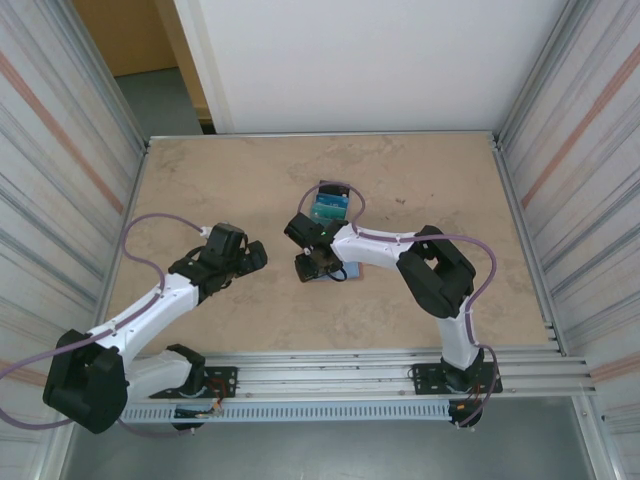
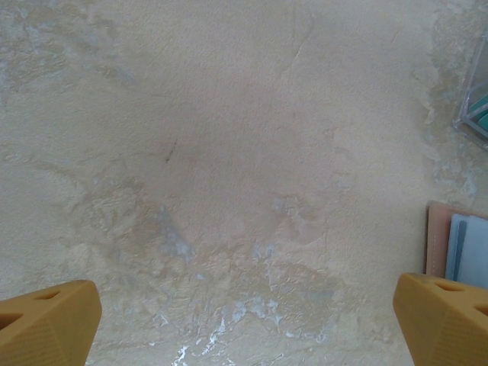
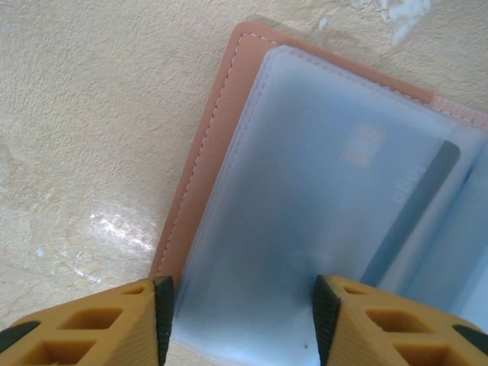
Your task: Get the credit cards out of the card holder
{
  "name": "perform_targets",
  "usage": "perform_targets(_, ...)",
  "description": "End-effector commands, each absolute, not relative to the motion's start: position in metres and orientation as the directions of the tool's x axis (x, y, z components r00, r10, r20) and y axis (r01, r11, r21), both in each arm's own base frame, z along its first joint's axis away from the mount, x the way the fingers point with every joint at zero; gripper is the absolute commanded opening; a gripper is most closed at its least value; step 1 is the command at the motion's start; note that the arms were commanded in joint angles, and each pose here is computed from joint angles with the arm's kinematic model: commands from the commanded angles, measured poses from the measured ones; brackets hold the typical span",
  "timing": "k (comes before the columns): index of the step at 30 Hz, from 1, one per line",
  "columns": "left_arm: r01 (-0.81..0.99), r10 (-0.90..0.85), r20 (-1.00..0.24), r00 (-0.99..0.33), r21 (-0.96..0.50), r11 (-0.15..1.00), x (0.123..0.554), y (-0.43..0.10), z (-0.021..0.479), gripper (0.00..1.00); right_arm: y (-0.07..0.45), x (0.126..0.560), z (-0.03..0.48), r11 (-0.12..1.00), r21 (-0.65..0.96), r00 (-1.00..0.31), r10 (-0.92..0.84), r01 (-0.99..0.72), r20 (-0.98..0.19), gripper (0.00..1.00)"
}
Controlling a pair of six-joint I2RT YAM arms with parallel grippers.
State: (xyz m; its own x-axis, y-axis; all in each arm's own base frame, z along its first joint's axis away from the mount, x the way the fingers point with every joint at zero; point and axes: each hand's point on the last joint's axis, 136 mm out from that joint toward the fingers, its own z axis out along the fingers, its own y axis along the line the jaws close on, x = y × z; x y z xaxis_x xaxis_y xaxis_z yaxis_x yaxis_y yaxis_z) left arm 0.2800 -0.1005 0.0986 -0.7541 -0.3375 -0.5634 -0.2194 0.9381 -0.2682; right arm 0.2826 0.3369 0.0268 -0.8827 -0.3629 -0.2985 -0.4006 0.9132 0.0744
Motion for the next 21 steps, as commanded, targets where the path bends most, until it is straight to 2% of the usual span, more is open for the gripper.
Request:
perform_targets(1, -0.23, -0.353, -0.559, -0.75, -0.28, 0.932, 0.283, -0.101, 0.1, 0.99, 0.325, 0.276, 0.008, 0.926, 0.05, -0.904, -0.354, -0.375, -0.241, 0.48)
perform_targets(11, -0.219, -0.346, -0.564, -0.75, -0.282, 0.934, 0.283, -0.102, 0.105, 0.99, 0.327, 0.277, 0.014, 0.927, 0.138, -0.916, -0.308, -0.35, -0.258, 0.43)
perform_targets(21, -0.205, -0.339, -0.574, -0.745, -0.287, 0.936, 0.283, -0.102, 0.11, 0.99, 0.323, 0.285, 0.028, 0.933, 0.157, -0.914, -0.265, -0.324, -0.308, 0.28)
